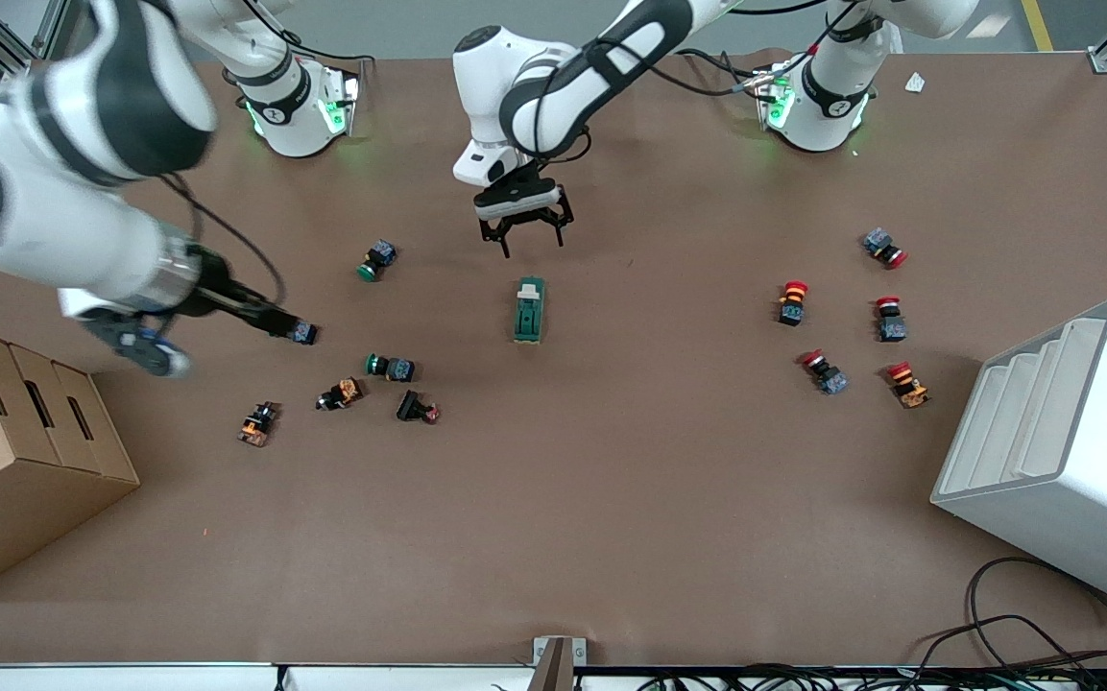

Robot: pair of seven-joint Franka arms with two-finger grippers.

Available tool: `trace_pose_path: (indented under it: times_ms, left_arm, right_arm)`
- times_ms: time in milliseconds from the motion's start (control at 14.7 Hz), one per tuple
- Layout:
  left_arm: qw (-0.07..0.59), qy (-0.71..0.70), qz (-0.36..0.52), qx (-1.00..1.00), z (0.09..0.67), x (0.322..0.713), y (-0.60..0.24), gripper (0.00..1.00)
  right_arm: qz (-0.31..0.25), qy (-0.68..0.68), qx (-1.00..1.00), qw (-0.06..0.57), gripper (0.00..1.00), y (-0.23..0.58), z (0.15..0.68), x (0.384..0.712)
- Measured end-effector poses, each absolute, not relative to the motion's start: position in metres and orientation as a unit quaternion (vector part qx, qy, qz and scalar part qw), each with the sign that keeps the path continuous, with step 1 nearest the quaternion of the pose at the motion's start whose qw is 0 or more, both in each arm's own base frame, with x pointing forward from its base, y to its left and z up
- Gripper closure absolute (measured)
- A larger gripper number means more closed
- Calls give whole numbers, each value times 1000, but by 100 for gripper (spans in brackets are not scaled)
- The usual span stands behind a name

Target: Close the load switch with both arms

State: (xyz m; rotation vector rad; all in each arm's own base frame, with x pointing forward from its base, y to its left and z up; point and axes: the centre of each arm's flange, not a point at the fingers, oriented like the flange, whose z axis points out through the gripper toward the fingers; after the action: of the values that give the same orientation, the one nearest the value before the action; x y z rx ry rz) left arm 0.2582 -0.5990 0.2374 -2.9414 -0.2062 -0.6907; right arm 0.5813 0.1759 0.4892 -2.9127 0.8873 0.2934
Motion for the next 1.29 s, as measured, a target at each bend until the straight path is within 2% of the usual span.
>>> trace_pose_path:
  times_ms: [543,883,1290]
  left_arm:
    - [31,-8,-348,-937,163,242,-586,0]
    - [-15,25,-407,-913,123,227,-569,0]
    - [-52,41,-454,-889,101,235,-560,1]
  right_arm:
    - [98,375,-921,39,0,306,409,556]
    - [128,393,-911,18,0,368,343,519]
    - [118,396,-910,8,0,441,272,474]
